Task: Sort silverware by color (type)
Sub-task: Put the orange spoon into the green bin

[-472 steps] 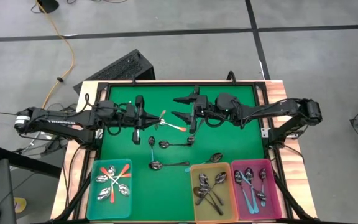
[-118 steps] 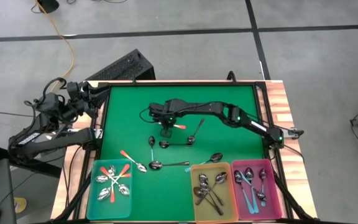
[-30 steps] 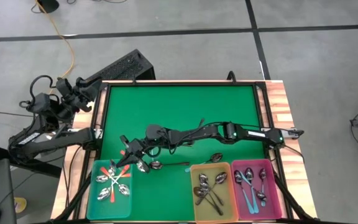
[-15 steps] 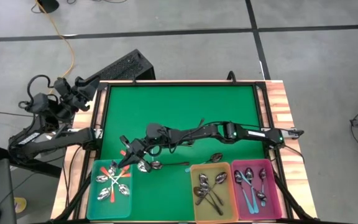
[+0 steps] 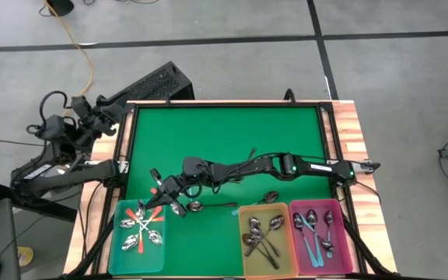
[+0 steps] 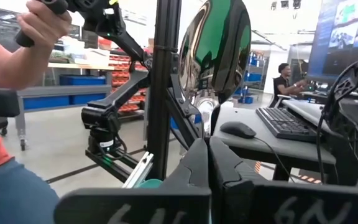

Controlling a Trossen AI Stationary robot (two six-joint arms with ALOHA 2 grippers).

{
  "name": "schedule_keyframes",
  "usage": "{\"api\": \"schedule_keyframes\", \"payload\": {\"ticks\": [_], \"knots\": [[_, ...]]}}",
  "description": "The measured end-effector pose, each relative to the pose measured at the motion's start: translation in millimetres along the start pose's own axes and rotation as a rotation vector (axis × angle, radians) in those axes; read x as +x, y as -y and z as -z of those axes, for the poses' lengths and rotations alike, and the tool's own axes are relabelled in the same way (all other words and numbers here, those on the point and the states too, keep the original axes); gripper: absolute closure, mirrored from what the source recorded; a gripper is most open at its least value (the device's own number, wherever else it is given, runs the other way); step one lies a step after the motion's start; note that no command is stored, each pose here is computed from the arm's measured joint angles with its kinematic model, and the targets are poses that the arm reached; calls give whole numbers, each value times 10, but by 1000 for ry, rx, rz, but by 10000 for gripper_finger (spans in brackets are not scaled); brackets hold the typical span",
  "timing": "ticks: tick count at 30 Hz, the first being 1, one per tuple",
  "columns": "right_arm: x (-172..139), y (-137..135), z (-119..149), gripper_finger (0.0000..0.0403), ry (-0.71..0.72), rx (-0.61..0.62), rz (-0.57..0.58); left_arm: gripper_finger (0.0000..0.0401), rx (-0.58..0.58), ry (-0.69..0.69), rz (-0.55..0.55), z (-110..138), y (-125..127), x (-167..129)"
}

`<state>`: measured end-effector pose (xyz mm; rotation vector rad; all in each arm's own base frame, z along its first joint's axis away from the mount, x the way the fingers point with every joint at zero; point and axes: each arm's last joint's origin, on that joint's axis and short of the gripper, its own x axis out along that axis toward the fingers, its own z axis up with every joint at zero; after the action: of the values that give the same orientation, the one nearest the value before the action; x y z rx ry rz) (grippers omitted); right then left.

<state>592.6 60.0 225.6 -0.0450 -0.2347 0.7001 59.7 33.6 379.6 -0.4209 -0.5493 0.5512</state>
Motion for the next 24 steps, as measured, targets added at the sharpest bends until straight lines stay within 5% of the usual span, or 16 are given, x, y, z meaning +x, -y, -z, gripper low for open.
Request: {"api": "schedule_keyframes", "payload": {"ticks": [24], "knots": [[9, -28, 375, 403, -47, -22, 65, 280, -27, -9, 53, 13, 28, 59]]}}
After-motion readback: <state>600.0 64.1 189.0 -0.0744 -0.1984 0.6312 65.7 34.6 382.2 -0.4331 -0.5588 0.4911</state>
